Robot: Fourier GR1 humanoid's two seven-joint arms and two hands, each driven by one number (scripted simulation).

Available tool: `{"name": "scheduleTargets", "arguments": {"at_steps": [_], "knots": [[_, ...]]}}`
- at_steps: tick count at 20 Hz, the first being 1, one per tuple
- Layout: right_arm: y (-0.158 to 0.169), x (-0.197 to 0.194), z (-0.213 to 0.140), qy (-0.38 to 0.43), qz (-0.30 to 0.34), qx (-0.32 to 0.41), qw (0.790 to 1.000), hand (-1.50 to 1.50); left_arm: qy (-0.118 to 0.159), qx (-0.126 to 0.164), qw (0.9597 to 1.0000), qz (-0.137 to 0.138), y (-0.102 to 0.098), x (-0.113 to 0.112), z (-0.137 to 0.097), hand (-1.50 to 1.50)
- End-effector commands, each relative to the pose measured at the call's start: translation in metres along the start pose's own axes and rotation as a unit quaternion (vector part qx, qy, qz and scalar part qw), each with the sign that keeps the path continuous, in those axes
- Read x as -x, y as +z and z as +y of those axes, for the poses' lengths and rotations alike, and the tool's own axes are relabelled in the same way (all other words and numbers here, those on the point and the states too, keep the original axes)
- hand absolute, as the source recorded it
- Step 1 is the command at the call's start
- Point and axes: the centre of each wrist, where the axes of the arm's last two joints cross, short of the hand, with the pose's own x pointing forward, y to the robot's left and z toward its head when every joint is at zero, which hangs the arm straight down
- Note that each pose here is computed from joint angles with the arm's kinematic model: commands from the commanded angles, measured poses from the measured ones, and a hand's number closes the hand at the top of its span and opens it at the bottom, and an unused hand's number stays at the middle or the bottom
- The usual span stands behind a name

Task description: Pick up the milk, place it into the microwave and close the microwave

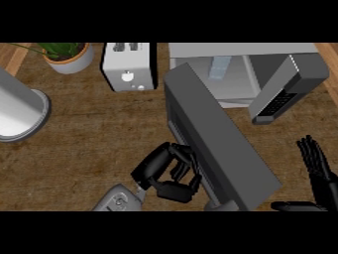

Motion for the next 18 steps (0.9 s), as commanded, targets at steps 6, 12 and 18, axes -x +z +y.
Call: {"name": "scheduleTargets", "arguments": {"at_steps": [6,12,18], "knots": [[0.005,-0.044,-0.001,-0.072,-0.063,-0.051,0.994,-1.5,-0.016,-0.059,0.9978,-0.027,-0.005,0.049,-0.023,1.5],[-0.022,-0.072,-0.001,-0.082,-0.086,-0.07,0.99,-1.5,-0.009,-0.068,0.9976,-0.005,-0.026,0.04,-0.027,1.5],[-0.033,-0.092,0.007,-0.099,-0.1,-0.118,0.983,-1.5,0.015,-0.072,0.9969,-0.027,-0.042,0.024,-0.03,1.5]]}}
